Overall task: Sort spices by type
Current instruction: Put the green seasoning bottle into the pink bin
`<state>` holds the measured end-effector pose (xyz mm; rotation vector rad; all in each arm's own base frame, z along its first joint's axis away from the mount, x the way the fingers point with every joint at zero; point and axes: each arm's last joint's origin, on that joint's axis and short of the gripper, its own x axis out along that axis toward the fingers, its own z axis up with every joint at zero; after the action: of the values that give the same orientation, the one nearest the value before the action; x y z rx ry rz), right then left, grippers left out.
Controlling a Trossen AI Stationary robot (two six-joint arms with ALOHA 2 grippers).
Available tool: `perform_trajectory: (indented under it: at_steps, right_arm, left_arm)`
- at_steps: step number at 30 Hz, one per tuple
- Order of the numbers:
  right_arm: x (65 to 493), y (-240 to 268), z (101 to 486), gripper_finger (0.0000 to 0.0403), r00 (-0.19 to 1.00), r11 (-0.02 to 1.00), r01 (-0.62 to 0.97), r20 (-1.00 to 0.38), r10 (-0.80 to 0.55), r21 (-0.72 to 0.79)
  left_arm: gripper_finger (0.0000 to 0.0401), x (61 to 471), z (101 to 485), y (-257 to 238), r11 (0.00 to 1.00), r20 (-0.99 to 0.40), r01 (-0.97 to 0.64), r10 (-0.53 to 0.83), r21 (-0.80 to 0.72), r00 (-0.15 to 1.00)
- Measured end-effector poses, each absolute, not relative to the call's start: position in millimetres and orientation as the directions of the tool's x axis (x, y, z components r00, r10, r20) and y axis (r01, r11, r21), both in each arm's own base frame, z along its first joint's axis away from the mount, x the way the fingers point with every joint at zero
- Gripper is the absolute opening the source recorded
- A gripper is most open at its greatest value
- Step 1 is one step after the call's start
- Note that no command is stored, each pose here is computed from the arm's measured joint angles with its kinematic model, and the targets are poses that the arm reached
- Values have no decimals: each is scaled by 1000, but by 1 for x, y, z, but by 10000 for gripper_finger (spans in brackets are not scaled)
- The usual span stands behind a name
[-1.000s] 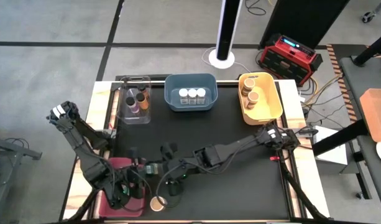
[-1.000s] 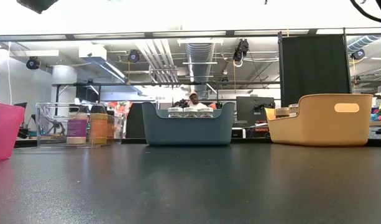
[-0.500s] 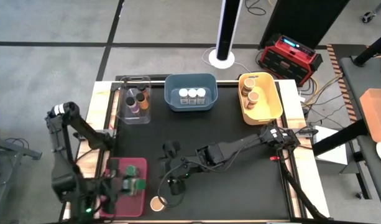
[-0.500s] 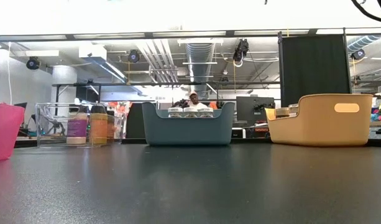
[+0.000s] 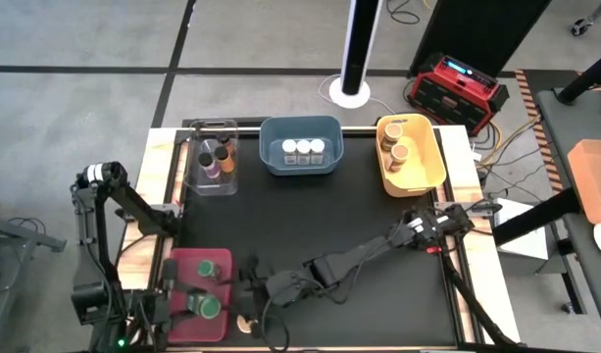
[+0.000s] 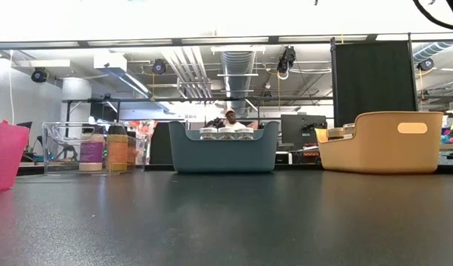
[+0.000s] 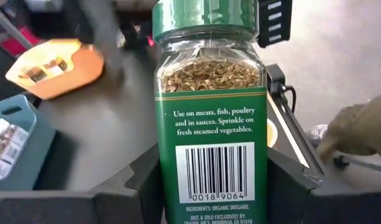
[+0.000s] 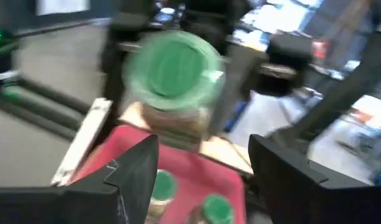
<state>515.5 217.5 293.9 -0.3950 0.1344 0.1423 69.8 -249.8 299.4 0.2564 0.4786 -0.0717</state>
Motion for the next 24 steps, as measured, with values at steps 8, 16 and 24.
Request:
perform_trajectory:
  at_steps: [8,16,24]
  right_arm:
    - [530,223,275,241,995,941,-95,3,101,-325]
    - [519,224,284,276,987,882,115,-50,-154,-456]
    - [493,208,307,294,868,789,295,-193,-457,-539]
  left_arm:
    - [180,75,301,-251,954,-422,119,9,275,907]
    - [180,92,310,-245,930,-342,36,98,366,934]
    - [180,108,326,-235,892,-300,-12,165,451,940]
